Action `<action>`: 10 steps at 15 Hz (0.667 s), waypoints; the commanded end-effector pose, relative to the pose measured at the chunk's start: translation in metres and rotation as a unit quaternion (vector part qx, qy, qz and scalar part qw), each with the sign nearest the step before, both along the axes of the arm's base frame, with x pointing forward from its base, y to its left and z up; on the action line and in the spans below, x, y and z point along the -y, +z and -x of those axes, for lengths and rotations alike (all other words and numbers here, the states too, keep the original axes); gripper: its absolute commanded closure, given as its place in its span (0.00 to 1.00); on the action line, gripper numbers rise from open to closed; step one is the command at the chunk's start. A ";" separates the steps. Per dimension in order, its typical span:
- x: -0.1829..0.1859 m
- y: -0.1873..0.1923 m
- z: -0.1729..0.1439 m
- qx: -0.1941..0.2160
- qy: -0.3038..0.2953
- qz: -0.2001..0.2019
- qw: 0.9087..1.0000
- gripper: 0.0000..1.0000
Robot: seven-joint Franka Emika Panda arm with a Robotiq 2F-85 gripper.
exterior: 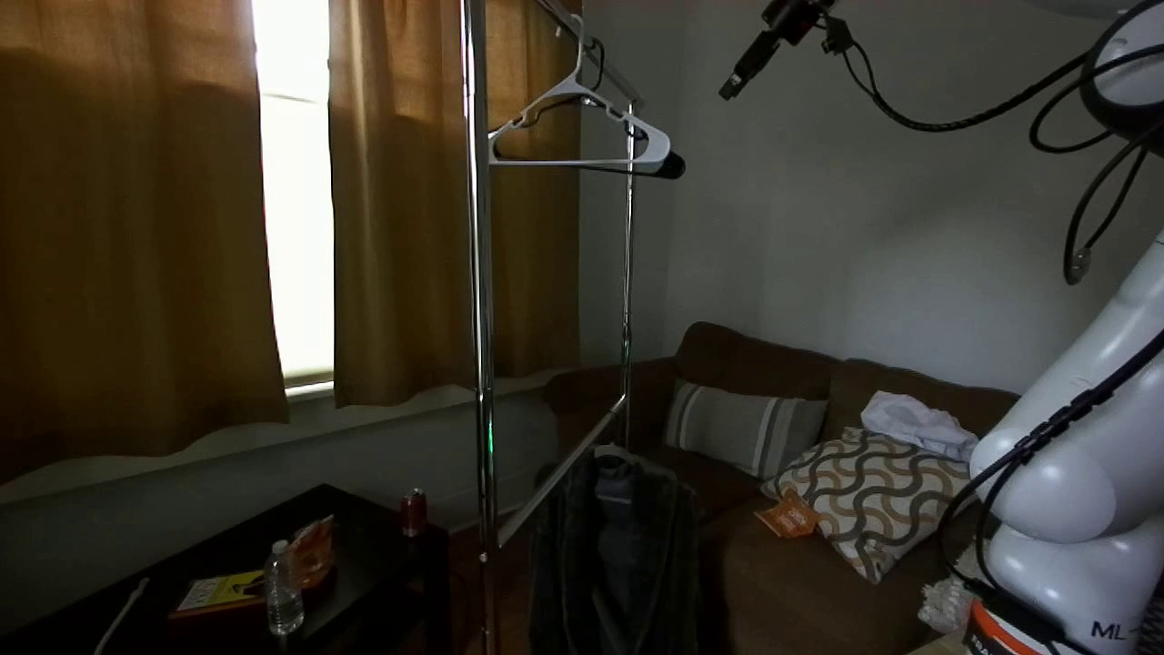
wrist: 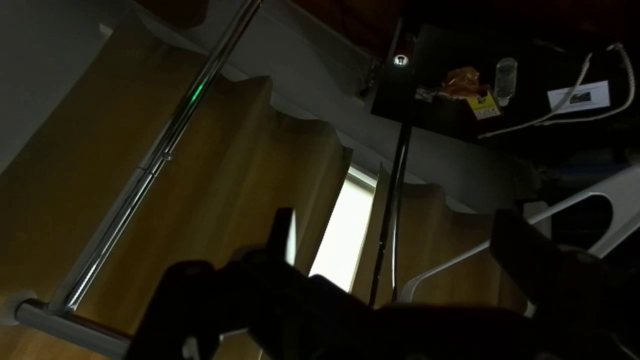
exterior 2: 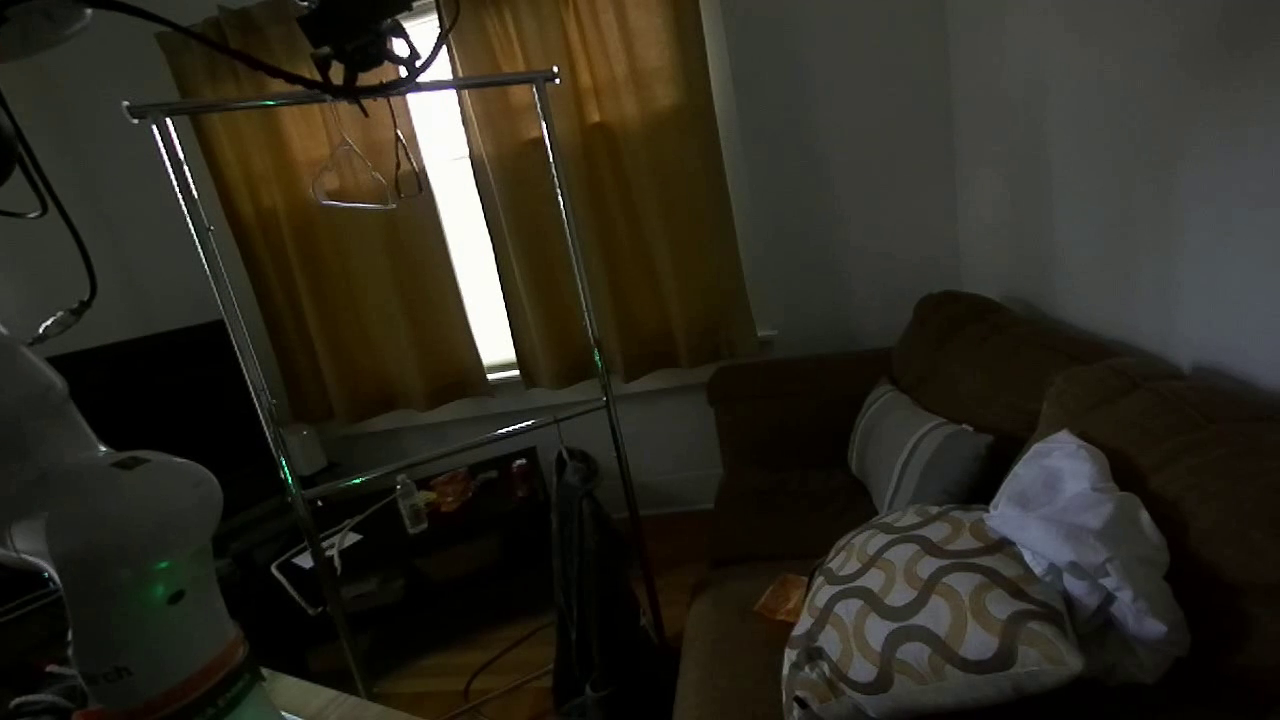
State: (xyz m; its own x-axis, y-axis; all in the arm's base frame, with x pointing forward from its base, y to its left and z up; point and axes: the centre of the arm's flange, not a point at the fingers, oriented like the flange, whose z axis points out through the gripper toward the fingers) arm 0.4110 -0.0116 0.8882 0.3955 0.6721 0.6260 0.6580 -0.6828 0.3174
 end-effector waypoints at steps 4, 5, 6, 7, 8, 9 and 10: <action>0.028 -0.002 0.042 0.037 0.004 -0.043 0.998 0.00; 0.036 -0.003 0.046 0.040 0.003 -0.046 0.998 0.00; 0.039 -0.003 0.051 0.042 0.003 -0.051 0.998 0.00; 0.046 -0.004 0.054 0.046 0.002 -0.060 0.997 0.00; 0.052 -0.005 0.057 0.050 0.000 -0.070 0.996 0.00; 0.059 -0.007 0.058 0.061 0.002 -0.077 0.995 0.00; 0.061 -0.008 0.061 0.068 0.009 -0.084 0.994 0.00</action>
State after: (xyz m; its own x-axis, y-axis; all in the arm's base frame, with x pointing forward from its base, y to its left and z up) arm 0.3663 -0.0615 0.8987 0.3450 0.5802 0.7378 0.6175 -0.7323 0.2871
